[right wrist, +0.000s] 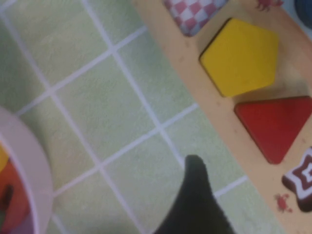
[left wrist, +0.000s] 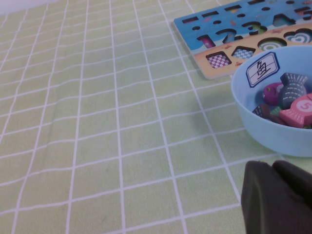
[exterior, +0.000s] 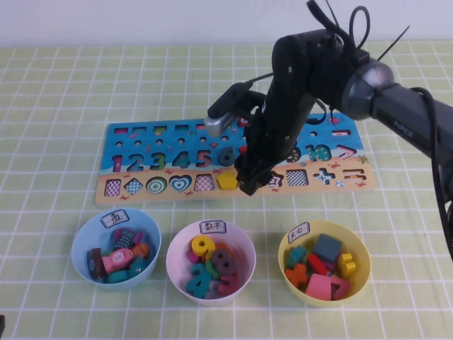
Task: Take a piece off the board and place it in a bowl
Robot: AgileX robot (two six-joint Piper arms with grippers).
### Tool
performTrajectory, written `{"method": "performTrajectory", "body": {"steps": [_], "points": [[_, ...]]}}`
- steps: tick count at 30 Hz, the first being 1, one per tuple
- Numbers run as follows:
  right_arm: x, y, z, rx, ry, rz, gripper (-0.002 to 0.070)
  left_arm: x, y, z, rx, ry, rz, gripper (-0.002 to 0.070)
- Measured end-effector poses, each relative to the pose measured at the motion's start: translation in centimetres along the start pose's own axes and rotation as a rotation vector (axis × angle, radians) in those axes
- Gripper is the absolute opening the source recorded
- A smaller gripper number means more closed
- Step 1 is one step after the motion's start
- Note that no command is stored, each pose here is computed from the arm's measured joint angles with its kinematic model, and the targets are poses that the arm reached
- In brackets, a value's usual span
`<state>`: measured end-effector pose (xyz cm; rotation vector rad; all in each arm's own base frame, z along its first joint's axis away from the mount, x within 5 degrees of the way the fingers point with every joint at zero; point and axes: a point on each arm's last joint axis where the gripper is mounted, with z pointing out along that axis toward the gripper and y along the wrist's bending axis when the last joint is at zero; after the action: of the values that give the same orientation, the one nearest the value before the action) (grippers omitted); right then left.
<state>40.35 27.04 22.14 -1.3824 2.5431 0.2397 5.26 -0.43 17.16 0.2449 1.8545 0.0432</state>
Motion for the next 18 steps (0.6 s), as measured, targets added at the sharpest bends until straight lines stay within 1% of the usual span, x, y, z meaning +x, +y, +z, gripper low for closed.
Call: {"method": "performTrajectory", "body": {"steps": [5,18], "points": [[-0.2,-0.4,1.1,0.032,-0.016,0.054,0.0456,0.0,0.0,0.0,0.000,0.000,0.000,-0.0003],[-0.5,-0.8,3.3,0.048,-0.037,0.074,0.0456,0.0,0.0,0.0,0.000,0.000,0.000,-0.0003]]}}
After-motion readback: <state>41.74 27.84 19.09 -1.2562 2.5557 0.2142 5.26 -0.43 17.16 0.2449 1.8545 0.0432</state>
